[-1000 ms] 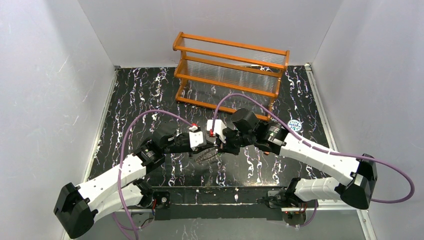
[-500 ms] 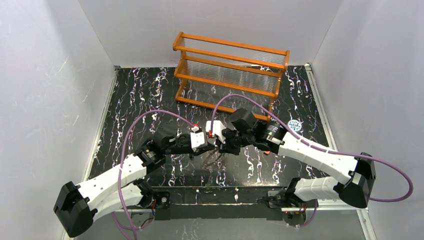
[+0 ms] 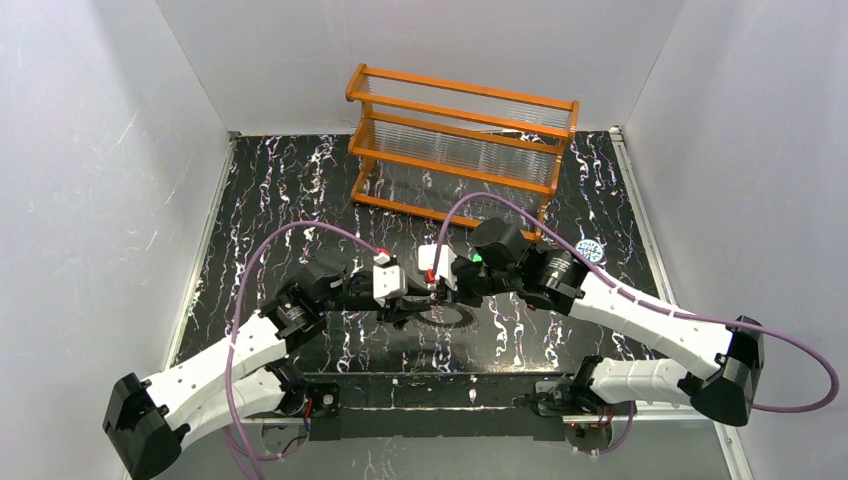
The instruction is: Remove the keys from the keyring
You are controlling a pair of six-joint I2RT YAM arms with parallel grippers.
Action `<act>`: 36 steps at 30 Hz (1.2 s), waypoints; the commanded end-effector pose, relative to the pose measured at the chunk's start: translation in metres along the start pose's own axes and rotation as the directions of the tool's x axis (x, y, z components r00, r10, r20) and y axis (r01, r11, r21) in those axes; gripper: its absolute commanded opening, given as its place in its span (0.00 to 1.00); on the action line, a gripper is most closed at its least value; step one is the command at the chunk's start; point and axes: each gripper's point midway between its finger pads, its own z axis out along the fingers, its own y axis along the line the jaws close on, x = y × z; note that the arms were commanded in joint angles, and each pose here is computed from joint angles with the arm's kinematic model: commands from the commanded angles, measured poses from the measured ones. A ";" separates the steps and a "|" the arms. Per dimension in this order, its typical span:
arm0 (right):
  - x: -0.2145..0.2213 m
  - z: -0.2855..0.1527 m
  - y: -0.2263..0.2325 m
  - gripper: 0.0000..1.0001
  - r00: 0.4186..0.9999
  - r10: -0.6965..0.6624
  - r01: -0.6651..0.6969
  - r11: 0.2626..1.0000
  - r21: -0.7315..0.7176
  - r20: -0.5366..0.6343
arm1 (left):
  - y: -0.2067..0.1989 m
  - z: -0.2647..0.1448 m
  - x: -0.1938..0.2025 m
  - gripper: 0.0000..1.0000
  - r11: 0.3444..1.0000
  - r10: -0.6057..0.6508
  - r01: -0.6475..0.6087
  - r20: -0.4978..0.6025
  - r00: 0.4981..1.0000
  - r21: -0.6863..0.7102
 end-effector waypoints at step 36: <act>-0.023 -0.027 0.006 0.01 0.926 -0.376 0.369 0.920 0.134 0.030 | -0.022 0.004 -0.034 0.19 0.906 -0.406 0.391 0.075 0.911 0.161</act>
